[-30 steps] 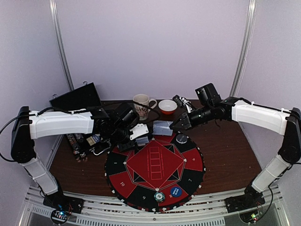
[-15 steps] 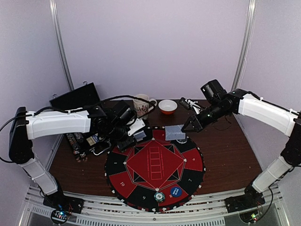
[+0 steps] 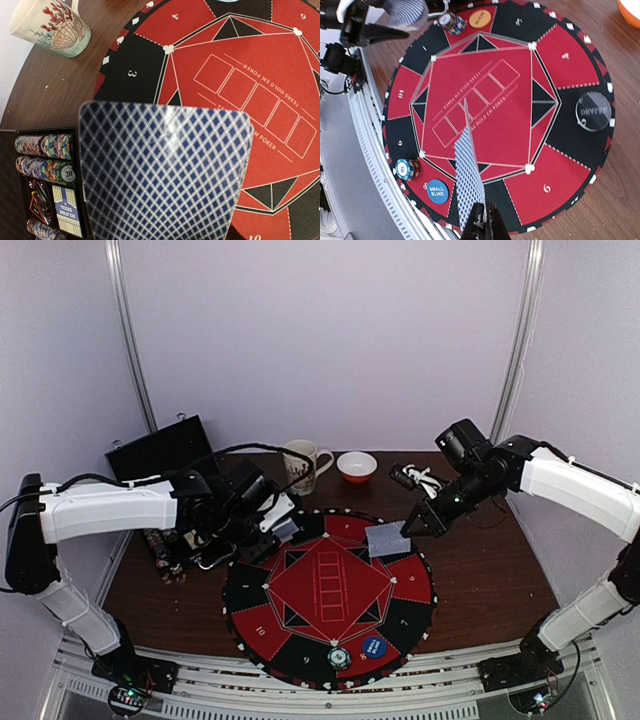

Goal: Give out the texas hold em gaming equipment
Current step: Distribute the poker card in the big blind area.

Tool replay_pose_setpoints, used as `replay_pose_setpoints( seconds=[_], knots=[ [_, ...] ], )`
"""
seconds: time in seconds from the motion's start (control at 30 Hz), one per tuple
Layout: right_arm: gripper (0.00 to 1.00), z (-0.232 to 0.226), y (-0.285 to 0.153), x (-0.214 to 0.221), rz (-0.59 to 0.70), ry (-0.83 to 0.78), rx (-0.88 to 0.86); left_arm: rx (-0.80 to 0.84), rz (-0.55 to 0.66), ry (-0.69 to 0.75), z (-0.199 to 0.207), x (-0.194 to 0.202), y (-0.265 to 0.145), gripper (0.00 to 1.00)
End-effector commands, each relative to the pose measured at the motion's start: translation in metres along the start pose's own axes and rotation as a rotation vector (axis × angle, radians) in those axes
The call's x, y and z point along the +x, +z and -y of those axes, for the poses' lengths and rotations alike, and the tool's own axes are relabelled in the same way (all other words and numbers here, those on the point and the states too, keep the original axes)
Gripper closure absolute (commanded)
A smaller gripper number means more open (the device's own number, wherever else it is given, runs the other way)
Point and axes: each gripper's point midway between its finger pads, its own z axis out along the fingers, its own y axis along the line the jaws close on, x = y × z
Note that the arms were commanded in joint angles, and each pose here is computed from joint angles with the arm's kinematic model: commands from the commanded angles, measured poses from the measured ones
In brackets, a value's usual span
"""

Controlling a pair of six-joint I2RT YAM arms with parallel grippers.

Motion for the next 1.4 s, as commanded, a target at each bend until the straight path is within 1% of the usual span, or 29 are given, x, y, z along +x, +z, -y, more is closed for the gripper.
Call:
replay_pose_setpoints(
  seconds=[0.0, 0.07, 0.2, 0.33, 0.5, 0.7, 0.83, 1.0, 1.2, 1.37],
  knots=[
    [1.0, 0.003, -0.001, 0.017, -0.07, 0.02, 0.048, -0.003, 0.089, 0.012, -0.005, -0.021, -0.009, 0.51],
    [1.0, 0.001, -0.001, 0.016, -0.079, 0.035, 0.043, 0.018, 0.104, 0.025, -0.002, -0.028, -0.009, 0.51],
    [1.0, 0.001, -0.002, 0.008, -0.053, 0.059, 0.046, 0.06, 0.127, 0.058, 0.004, -0.039, -0.01, 0.51],
    [1.0, -0.001, -0.002, 0.003, -0.032, 0.092, 0.032, 0.088, 0.137, 0.05, 0.004, -0.045, -0.009, 0.51],
    [1.0, 0.0, -0.005, -0.004, 0.032, 0.108, 0.043, 0.071, 0.129, 0.018, -0.003, -0.043, -0.011, 0.51],
    [1.0, -0.006, -0.015, -0.008, 0.099, 0.104, 0.039, 0.007, 0.11, -0.046, -0.016, -0.035, -0.022, 0.52],
    [1.0, -0.007, -0.019, -0.009, 0.124, 0.103, 0.04, -0.026, 0.111, -0.073, -0.024, -0.033, -0.031, 0.52],
    [1.0, -0.004, -0.02, -0.018, 0.155, 0.148, 0.052, -0.057, 0.091, -0.086, -0.031, -0.03, -0.036, 0.51],
    [1.0, -0.002, -0.019, -0.037, 0.218, 0.178, 0.042, -0.032, 0.114, -0.065, -0.041, -0.042, -0.036, 0.51],
    [1.0, -0.004, -0.014, -0.042, 0.218, 0.173, 0.012, -0.033, 0.144, -0.047, -0.054, -0.056, -0.038, 0.5]
  ],
)
